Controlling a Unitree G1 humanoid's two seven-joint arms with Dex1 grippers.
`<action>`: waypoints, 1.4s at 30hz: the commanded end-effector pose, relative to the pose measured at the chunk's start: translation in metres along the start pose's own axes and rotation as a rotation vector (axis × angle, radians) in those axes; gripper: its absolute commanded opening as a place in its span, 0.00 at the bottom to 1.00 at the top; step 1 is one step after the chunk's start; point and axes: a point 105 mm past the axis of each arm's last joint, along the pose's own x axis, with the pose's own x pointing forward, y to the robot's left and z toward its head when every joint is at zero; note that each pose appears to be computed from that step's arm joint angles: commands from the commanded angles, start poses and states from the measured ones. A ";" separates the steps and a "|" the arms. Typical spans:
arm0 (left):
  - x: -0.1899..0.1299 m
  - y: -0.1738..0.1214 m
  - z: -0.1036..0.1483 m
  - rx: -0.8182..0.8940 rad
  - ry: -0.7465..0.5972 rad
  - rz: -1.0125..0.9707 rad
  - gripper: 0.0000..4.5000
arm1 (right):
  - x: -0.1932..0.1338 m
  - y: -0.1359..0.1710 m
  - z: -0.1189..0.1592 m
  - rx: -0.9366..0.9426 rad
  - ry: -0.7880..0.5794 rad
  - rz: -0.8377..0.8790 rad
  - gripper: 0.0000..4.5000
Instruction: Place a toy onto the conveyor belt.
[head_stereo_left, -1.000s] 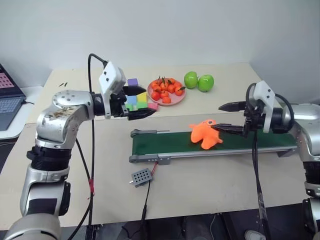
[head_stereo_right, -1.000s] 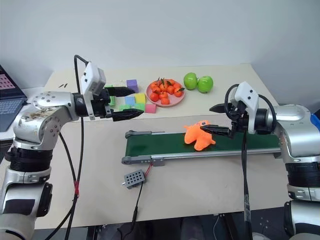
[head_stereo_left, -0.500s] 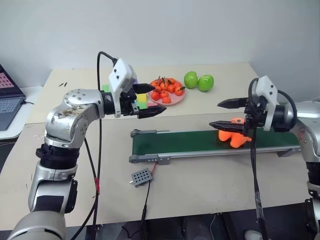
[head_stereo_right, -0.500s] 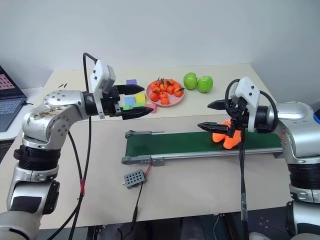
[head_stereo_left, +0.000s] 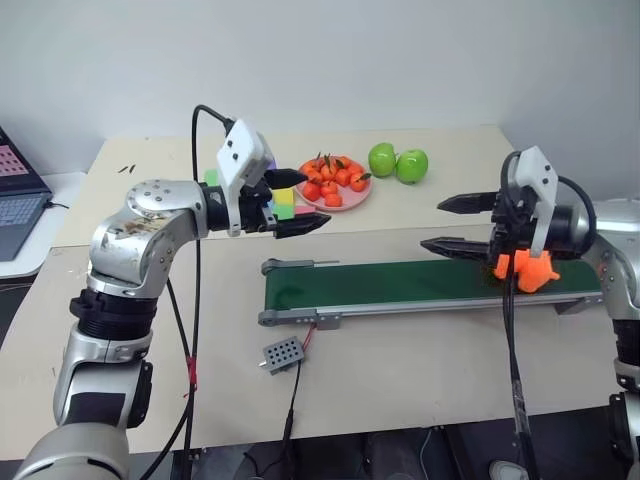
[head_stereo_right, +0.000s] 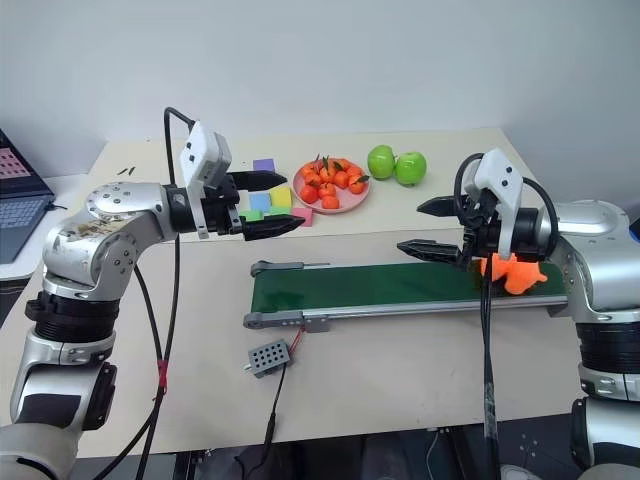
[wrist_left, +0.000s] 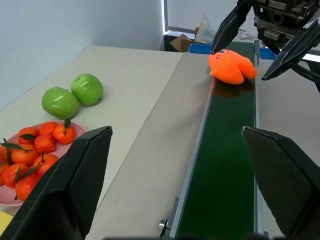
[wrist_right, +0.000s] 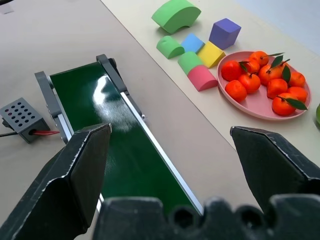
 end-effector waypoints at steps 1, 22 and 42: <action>-0.005 0.000 0.012 0.053 -0.022 0.014 0.98 | -0.005 -0.003 0.015 -0.060 -0.034 -0.013 1.00; -0.004 0.000 0.011 0.059 -0.013 -0.001 0.98 | -0.007 -0.003 0.014 -0.061 -0.020 -0.014 1.00; -0.005 0.000 0.009 0.064 0.003 0.009 0.98 | -0.008 -0.005 0.013 -0.067 -0.005 -0.007 1.00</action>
